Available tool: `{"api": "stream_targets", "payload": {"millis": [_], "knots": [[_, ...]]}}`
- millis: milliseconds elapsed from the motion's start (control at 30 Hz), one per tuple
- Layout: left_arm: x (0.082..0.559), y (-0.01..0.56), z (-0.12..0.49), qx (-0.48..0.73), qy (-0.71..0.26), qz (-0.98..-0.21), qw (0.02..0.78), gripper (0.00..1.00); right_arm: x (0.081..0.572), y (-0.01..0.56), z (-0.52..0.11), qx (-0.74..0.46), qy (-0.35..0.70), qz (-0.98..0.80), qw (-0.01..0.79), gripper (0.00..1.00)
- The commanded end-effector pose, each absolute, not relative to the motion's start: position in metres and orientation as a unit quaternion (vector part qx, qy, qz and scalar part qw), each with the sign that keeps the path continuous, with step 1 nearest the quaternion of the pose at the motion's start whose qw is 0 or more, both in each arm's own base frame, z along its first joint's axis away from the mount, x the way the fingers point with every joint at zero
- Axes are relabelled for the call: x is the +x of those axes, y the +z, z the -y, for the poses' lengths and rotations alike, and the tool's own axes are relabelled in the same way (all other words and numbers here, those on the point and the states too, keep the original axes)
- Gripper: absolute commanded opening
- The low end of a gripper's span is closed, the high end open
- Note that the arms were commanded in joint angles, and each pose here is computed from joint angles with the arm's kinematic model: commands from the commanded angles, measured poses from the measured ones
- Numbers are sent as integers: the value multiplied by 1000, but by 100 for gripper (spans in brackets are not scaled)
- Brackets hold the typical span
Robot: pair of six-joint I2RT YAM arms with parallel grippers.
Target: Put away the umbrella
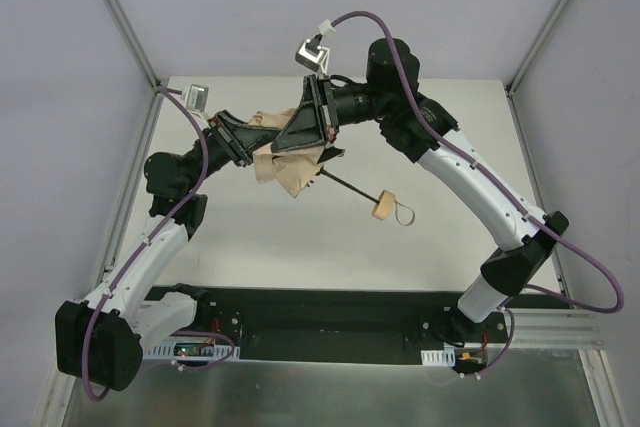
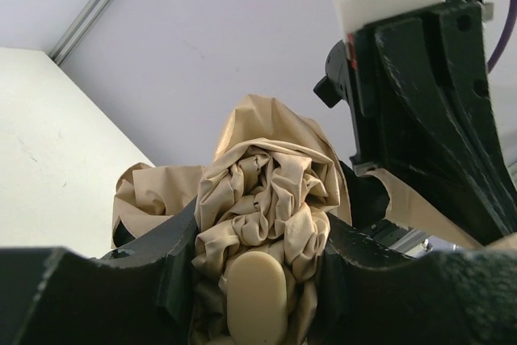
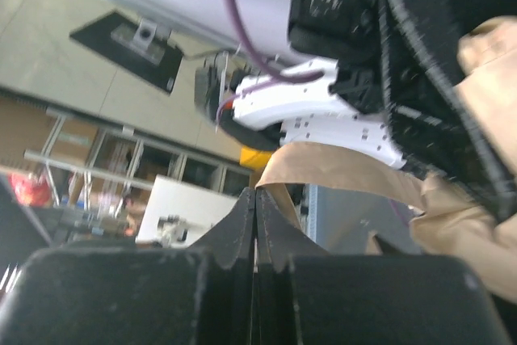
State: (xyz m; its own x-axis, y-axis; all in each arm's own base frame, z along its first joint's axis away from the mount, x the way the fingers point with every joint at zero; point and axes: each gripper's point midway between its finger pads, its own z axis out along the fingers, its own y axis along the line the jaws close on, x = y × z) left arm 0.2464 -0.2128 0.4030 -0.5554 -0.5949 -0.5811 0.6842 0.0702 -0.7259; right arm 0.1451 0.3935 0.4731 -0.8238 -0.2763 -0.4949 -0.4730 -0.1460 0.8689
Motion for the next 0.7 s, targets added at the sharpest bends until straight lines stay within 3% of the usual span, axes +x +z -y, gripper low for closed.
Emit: {"api": "stream_targets", "payload": {"millis": [0, 300, 667], "knots": [[235, 424, 209, 57, -682, -525, 505, 0, 176, 516, -390, -216, 723, -633, 171, 0], [213, 433, 205, 73, -701, -495, 509, 0, 261, 523, -371, -61, 759, -617, 200, 0], [204, 459, 195, 78, -706, -444, 547, 0, 296, 471, -357, -2, 732, -648, 208, 5]]}}
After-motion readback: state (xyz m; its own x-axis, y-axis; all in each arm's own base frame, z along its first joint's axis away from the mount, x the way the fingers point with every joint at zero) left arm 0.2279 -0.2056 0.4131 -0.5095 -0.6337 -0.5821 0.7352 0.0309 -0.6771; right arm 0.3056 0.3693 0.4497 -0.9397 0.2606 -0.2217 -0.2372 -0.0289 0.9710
